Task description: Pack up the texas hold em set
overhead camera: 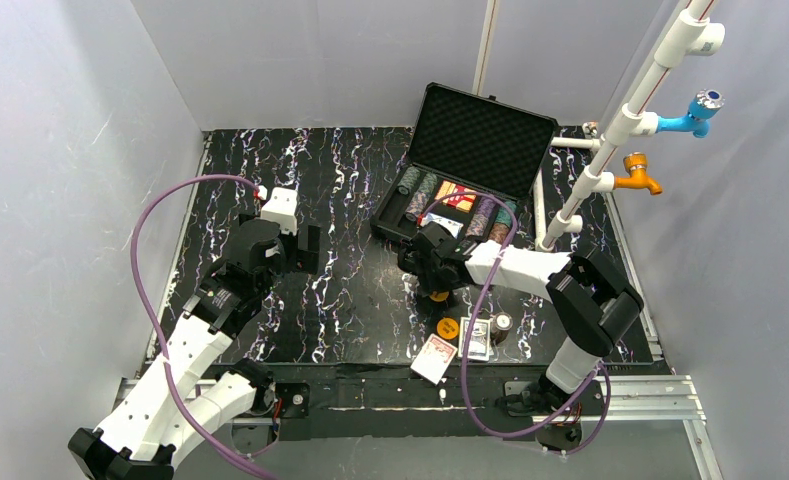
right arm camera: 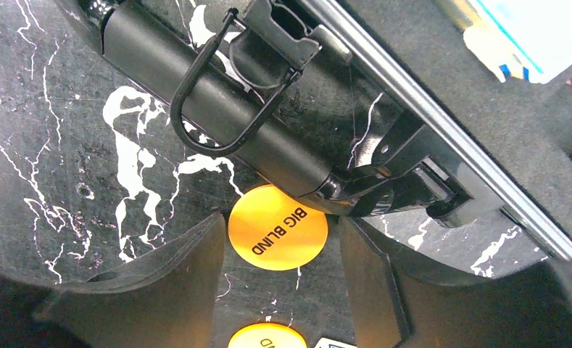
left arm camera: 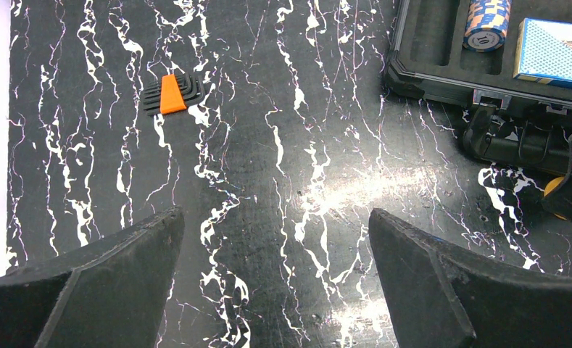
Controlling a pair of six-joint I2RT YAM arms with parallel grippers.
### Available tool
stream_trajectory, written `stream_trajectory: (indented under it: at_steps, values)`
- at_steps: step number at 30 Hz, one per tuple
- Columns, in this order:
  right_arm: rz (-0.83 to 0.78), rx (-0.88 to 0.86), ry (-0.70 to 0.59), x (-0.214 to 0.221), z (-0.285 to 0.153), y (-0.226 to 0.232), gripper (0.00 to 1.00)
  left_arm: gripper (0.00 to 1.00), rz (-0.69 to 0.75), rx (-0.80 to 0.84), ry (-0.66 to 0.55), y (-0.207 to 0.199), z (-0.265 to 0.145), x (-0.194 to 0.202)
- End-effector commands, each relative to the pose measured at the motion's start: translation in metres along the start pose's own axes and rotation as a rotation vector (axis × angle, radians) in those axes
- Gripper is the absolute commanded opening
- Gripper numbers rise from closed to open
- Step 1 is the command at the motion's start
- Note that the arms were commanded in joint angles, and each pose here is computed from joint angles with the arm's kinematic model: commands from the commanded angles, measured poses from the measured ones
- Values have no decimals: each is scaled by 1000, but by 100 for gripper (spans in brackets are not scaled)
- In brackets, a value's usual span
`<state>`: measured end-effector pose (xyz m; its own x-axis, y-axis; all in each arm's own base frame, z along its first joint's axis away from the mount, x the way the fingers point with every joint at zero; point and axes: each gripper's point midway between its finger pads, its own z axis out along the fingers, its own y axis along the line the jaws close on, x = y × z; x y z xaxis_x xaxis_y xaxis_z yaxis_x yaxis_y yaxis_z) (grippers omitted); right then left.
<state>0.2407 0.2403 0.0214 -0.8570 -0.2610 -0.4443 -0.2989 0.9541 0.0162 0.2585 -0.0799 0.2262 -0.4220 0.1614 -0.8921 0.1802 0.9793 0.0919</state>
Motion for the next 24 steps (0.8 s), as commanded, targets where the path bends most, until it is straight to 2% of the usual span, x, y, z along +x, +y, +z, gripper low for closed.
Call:
stream_trajectory:
  at_steps: [1,12,24]
  values:
    - [-36,8,127,40,4,-7,67,98,5,-19,-11,5,-1,-1]
    - [-68,34,161,53,3,-8,65,98,4,-23,-15,6,-2,-1]
    - [-104,69,188,67,0,-8,52,98,5,-25,-17,6,-3,-2]
